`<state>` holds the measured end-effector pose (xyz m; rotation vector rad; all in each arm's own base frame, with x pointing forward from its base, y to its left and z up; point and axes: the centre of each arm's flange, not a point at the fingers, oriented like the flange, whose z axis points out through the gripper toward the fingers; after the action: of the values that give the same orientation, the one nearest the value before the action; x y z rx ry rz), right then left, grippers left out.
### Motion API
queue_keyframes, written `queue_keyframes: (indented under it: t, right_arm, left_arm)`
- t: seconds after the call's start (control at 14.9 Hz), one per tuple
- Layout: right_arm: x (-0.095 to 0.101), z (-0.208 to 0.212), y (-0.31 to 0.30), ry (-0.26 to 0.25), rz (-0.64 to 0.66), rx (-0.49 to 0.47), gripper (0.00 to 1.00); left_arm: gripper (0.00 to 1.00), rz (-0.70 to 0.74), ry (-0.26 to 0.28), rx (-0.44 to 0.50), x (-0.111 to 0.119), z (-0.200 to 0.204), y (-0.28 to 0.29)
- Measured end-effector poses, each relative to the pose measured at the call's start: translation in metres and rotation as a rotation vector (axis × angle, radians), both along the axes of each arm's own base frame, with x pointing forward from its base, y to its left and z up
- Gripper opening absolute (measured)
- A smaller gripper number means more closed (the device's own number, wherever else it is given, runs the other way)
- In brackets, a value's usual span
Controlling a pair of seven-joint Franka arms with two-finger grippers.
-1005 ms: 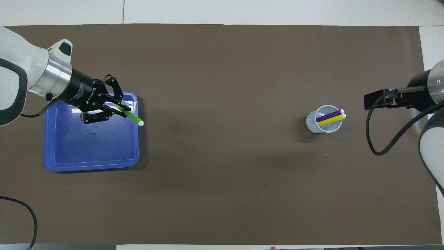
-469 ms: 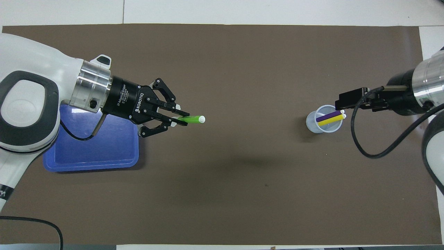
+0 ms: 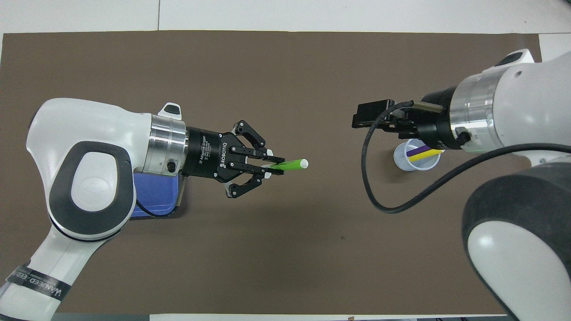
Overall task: Transfer and insert pens with both arms
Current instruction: 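Lift the green pen with the left gripper toward the right gripper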
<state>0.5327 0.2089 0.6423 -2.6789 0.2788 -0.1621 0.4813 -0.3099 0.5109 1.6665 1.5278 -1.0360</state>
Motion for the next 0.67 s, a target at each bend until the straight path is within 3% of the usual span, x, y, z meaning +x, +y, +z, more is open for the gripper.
queue_keyframes:
  t: [0.27,0.67]
  right_arm:
    - [-0.007,-0.005,0.035,0.011,-0.021,0.031,1.0]
    - [-0.009,-0.029,0.058,0.033,0.024,0.026,1.0]
  left_arm:
    - [0.18,0.09,0.019,-0.013,-0.011,-0.008,-0.008]
    - [0.18,0.154,0.038,-0.05,-0.008,-0.008,-0.006]
